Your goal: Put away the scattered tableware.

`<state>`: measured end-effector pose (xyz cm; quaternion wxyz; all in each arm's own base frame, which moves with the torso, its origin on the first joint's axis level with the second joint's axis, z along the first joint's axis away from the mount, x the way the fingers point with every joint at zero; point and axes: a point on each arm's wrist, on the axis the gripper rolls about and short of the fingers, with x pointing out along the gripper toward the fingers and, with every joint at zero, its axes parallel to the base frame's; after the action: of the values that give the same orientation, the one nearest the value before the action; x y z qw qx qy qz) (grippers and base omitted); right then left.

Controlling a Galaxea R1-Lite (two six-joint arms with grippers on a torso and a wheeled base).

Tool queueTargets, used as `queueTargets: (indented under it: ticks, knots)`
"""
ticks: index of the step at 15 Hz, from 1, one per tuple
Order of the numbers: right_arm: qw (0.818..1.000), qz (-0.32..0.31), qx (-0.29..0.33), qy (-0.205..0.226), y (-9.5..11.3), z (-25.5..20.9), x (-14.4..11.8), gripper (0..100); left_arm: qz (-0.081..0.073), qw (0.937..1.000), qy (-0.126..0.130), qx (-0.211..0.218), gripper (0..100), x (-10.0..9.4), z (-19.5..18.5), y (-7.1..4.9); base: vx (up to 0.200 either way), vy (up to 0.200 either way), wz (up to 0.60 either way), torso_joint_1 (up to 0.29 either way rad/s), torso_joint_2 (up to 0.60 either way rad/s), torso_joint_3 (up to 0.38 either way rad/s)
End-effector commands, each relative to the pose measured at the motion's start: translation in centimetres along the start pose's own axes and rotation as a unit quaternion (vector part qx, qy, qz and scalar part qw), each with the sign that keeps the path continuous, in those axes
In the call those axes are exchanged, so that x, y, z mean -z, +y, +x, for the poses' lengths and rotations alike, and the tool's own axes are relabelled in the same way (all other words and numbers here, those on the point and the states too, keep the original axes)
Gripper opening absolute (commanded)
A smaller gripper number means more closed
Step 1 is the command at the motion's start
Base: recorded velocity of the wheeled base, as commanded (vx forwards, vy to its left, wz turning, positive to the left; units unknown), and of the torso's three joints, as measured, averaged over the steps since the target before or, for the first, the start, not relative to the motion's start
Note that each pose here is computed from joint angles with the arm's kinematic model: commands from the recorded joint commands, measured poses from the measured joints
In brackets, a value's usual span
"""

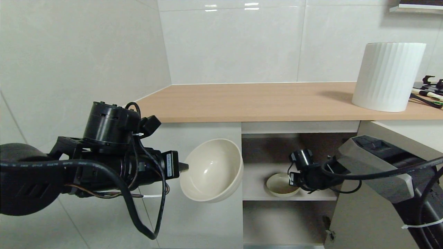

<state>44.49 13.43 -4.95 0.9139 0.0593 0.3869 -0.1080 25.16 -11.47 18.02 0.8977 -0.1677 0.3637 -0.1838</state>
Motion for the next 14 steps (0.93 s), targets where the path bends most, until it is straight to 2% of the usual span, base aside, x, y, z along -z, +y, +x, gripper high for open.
queueTargets:
  ticks: [1, 6, 10, 11, 14]
  knots:
    - [1.000, 0.004, 0.001, -0.008, 0.3, 0.8, -0.3, 0, -0.001, 1.0000, 0.002, -0.001, 0, 0.0, 0.1, 0.0, 0.000, 0.000, 0.00, 0.000, 0.00, 0.000]
    - [0.999, 0.023, 0.003, -0.027, -0.1, 2.1, -1.5, 0, -0.001, 1.0000, 0.002, -0.001, 0, 0.0, 0.1, 0.0, 0.000, 0.000, 0.00, 0.000, 0.00, 0.000]
    - [0.999, 0.022, 0.013, -0.028, -0.1, 2.3, -1.5, 0, 0.000, 1.0000, 0.002, 0.000, 0, 0.1, 0.1, 0.0, 0.000, 0.000, 0.00, 0.000, 0.00, 0.000]
    - [0.999, 0.022, 0.013, -0.027, -0.1, 2.3, -1.5, 100, 0.000, 1.0000, 0.002, 0.000, 0, 0.1, 0.1, 0.0, 0.000, 0.000, 0.00, 0.000, 0.00, 0.000]
    - [0.999, 0.024, 0.013, -0.030, -0.1, 2.2, -1.6, 100, 0.000, 1.0000, 0.003, 0.000, 0, 0.1, 0.2, 0.0, 0.000, 0.000, 0.00, 0.000, 0.00, 0.000]
